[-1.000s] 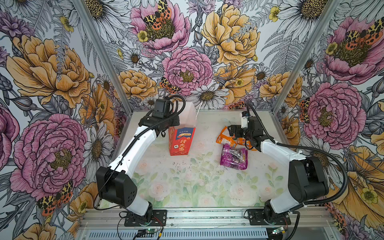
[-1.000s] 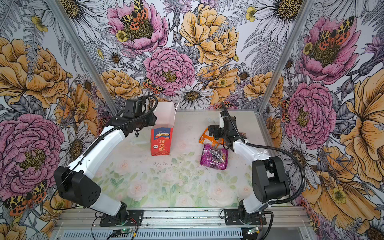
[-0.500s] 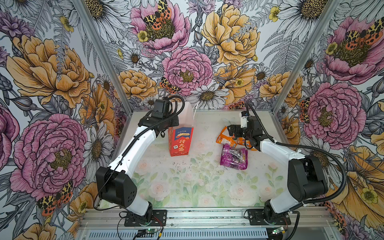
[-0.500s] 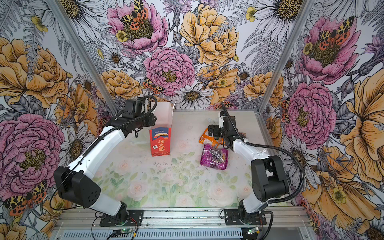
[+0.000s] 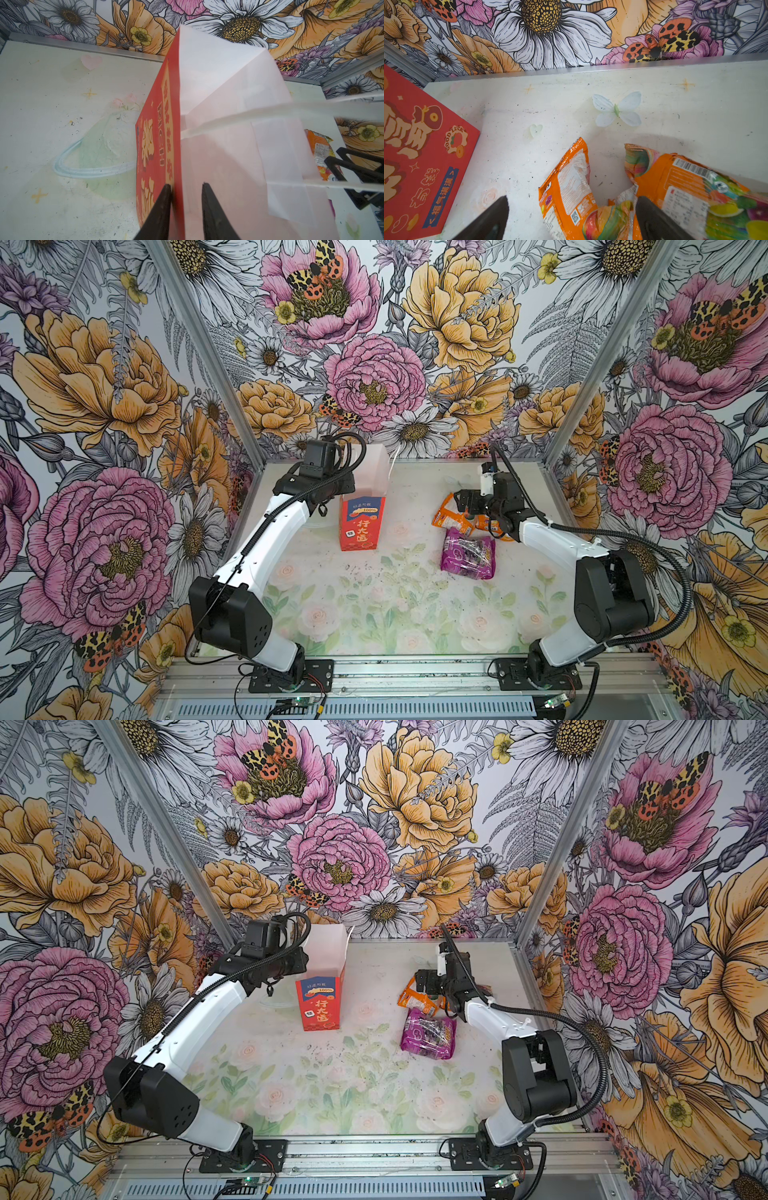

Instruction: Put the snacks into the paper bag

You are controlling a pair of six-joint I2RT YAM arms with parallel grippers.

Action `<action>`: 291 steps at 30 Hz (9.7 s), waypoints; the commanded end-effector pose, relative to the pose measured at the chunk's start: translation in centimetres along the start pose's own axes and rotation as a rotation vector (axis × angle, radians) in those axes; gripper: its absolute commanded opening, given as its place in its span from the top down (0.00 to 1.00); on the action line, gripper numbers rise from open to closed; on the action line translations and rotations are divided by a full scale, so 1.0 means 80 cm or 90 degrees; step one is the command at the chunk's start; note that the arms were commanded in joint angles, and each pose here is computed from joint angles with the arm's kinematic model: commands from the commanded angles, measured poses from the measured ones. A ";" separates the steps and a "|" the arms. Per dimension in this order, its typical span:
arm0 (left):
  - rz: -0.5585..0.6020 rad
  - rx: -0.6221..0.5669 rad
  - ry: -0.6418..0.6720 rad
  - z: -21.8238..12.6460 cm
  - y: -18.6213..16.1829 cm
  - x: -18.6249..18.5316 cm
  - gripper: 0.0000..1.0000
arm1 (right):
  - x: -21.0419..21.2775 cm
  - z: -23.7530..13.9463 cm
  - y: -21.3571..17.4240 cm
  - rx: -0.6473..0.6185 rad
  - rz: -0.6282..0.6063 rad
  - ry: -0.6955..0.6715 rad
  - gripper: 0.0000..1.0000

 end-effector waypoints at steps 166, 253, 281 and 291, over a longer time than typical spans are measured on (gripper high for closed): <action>-0.146 0.028 -0.202 0.085 0.007 -0.114 1.00 | -0.041 -0.050 -0.251 0.625 -0.447 0.052 0.18; -0.152 0.034 -0.201 0.089 0.004 -0.114 1.00 | 0.136 -0.220 0.154 -0.036 -0.029 0.211 1.00; -0.149 0.042 -0.205 0.095 0.000 -0.121 1.00 | 0.291 -0.235 0.319 -0.400 0.175 0.403 1.00; -0.148 0.039 -0.207 0.093 0.002 -0.120 1.00 | 0.291 -0.189 0.310 -0.391 0.230 0.394 1.00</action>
Point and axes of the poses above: each gripper's point midway between its finger pads, its own z axis out along the fingers, its own x axis along the line the jaws close on, y = z × x, the point moved 2 cm from there along -z, back along the fingers, and after that the axes turned 5 degrees about z, right-handed, at the moved point
